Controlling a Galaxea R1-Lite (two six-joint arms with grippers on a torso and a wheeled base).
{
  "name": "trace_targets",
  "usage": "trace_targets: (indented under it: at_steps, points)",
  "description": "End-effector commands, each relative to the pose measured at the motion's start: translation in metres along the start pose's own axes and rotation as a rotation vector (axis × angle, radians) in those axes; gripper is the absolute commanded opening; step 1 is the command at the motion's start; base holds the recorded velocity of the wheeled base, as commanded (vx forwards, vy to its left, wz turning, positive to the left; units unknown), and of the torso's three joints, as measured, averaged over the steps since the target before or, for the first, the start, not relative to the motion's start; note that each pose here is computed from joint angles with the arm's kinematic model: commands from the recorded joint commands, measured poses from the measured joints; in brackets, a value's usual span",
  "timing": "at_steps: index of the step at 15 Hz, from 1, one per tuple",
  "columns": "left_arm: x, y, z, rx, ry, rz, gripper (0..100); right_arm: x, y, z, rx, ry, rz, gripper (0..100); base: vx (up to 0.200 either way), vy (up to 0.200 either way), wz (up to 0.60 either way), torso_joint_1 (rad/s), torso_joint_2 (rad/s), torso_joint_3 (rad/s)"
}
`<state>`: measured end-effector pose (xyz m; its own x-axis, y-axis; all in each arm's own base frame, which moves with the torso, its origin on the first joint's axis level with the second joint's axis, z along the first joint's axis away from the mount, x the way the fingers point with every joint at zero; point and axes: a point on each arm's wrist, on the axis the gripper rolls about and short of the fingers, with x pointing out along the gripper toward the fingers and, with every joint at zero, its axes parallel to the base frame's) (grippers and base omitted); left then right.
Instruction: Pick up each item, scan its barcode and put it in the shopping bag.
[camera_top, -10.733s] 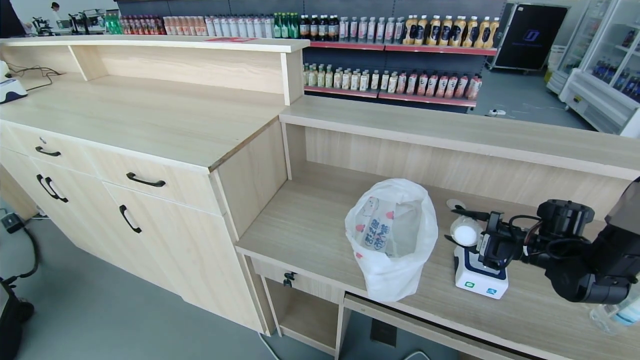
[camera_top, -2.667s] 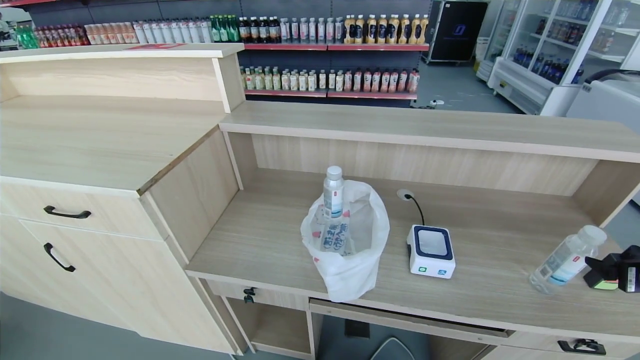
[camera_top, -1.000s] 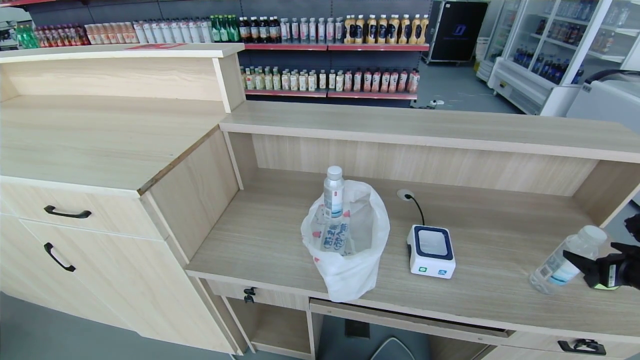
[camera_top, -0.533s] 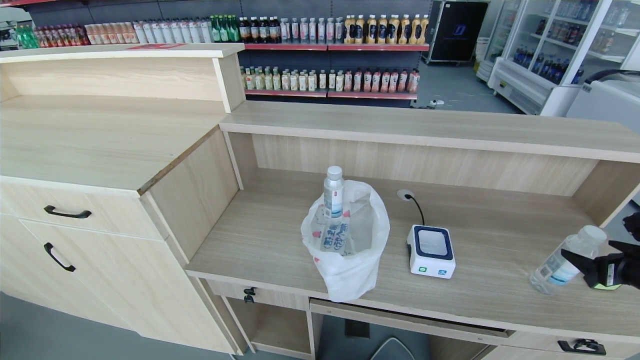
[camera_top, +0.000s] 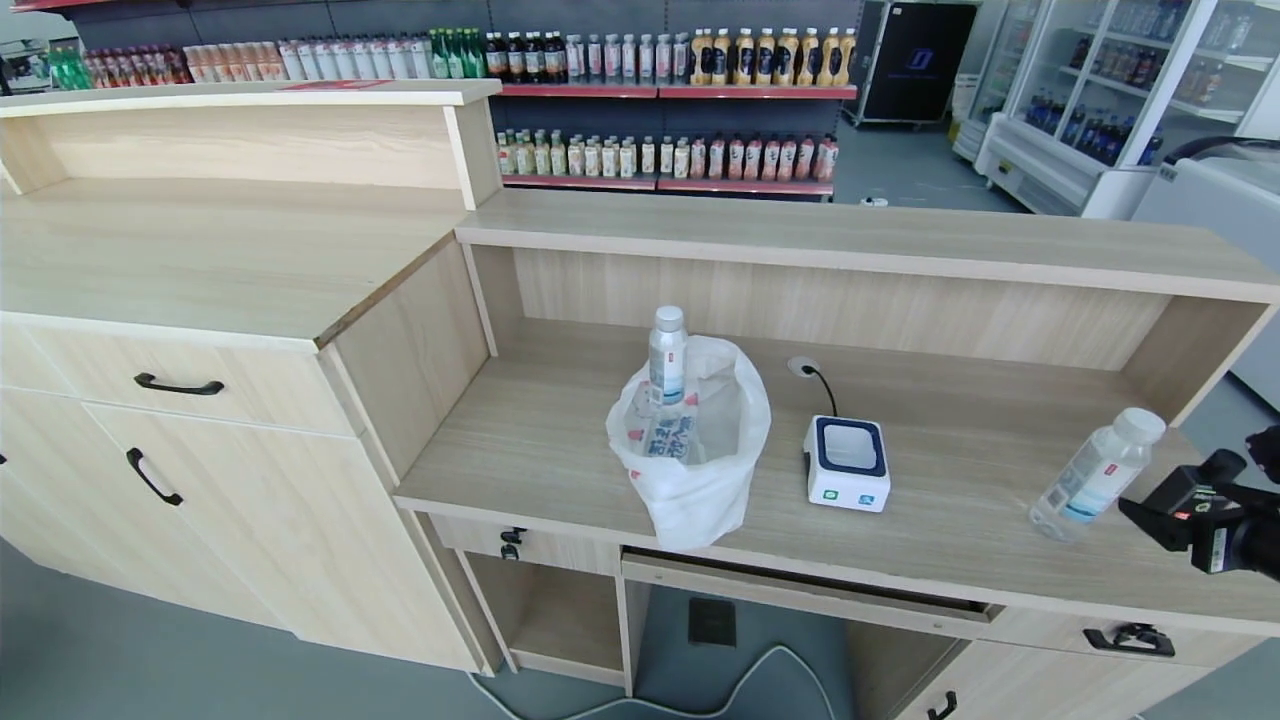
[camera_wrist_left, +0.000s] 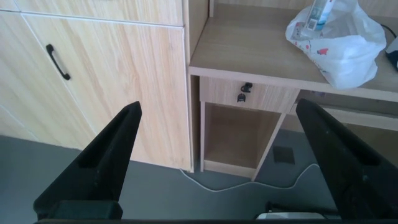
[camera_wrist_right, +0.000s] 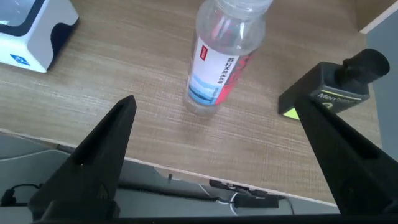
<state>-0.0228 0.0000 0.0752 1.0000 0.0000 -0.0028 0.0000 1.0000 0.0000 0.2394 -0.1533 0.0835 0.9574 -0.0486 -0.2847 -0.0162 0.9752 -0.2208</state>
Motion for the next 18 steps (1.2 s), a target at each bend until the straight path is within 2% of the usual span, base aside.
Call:
trace_targets:
  at_steps: [1,3,5,9,14,18]
  points:
    - [0.0,0.0,0.0,0.0,0.0,0.0,100,0.007,0.0,0.005,0.015,-0.042,-0.004,100,0.0,0.0,0.0,0.0,0.0,0.0]
    - [0.0,0.0,0.0,0.0,0.0,0.0,100,0.015,-0.001,0.006,0.02,-0.115,-0.025,100,0.0,0.0,0.0,0.0,0.0,0.0]
    - [0.0,0.0,0.0,0.0,0.0,0.0,100,0.021,-0.002,0.0,0.007,-0.133,-0.046,100,0.0,0.0,0.0,0.0,0.0,0.0]
    - [0.0,0.0,0.0,0.0,0.0,0.0,100,0.023,-0.001,-0.006,0.039,-0.127,-0.055,100,0.0,0.0,0.0,0.0,0.0,0.0]
    - [0.0,0.0,0.0,0.0,0.0,0.0,100,0.033,-0.007,-0.009,0.089,-0.183,-0.108,100,0.0,0.0,0.0,0.0,0.0,0.0]
    - [0.0,0.0,0.0,0.0,0.0,0.0,100,0.042,-0.008,-0.015,0.126,-0.181,-0.113,100,0.0,0.0,0.0,0.0,0.0,0.0]
